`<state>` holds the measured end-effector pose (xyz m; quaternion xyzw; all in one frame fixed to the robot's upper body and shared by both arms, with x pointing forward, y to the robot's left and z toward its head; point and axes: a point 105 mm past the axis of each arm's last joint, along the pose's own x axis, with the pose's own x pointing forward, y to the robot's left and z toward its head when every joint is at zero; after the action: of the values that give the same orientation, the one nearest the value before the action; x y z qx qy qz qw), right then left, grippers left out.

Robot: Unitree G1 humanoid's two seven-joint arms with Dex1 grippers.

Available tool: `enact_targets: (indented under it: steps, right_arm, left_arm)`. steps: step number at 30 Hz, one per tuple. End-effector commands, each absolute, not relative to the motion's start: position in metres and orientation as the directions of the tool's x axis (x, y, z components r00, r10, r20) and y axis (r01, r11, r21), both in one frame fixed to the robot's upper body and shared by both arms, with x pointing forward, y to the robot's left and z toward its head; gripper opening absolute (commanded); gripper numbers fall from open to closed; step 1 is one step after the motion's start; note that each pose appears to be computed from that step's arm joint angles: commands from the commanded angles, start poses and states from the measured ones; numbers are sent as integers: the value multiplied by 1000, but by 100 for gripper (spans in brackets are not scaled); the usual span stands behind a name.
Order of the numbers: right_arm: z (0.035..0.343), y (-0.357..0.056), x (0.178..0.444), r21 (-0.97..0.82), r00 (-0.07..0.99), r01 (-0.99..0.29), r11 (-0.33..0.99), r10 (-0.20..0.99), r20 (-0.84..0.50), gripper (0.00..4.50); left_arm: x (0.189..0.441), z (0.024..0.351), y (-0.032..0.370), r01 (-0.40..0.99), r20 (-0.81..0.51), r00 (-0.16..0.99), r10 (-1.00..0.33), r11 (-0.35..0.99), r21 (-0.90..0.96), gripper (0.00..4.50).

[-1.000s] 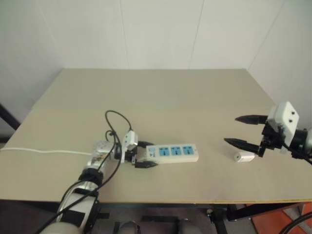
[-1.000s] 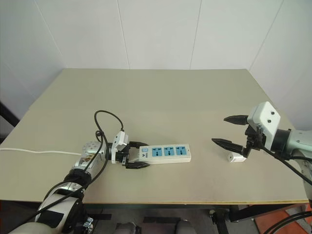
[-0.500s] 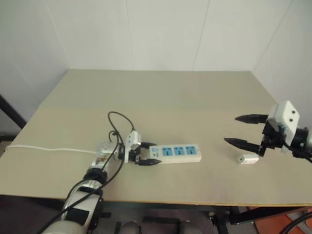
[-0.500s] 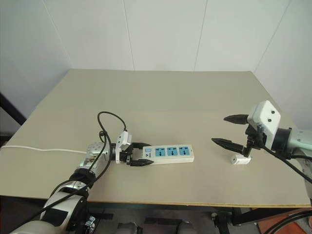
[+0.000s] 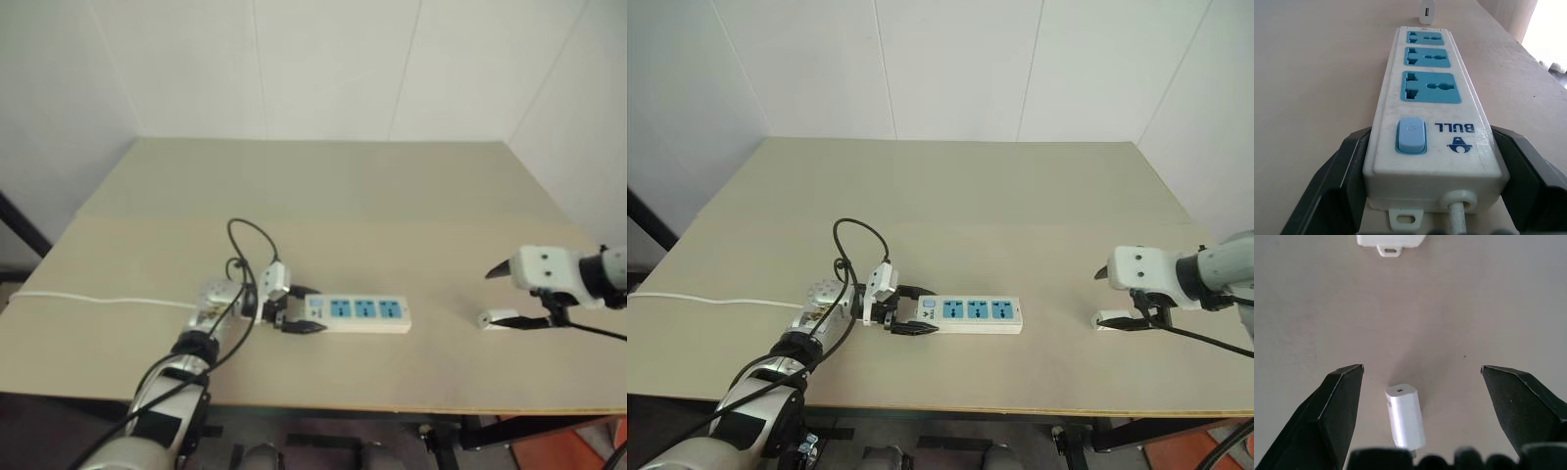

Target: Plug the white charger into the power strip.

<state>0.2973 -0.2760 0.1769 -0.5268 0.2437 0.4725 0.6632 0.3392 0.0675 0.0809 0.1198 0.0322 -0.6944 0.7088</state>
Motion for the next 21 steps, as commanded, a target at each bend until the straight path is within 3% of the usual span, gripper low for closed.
enact_targets:
  steps: [1, 10, 20, 21]
  right_arm:
    - [169, -279, 305, -471, 432, -880, -70, 297, -851, 450]
    - [147, -287, 322, -423, 398, -897, -127, 184, -899, 450]
    - [133, -293, 326, -368, 350, -918, -147, 135, -927, 450]
    - [131, -292, 326, -360, 341, -921, -150, 135, -930, 432]
  left_arm:
    - [334, 70, 60, 993, -264, 4, -965, -28, 118, 329]
    - [336, 70, 64, 992, -263, 33, -964, 1, 122, 329]
    - [336, 69, 67, 992, -266, 54, -963, 21, 126, 329]
    - [337, 69, 67, 992, -266, 56, -962, 23, 127, 329]
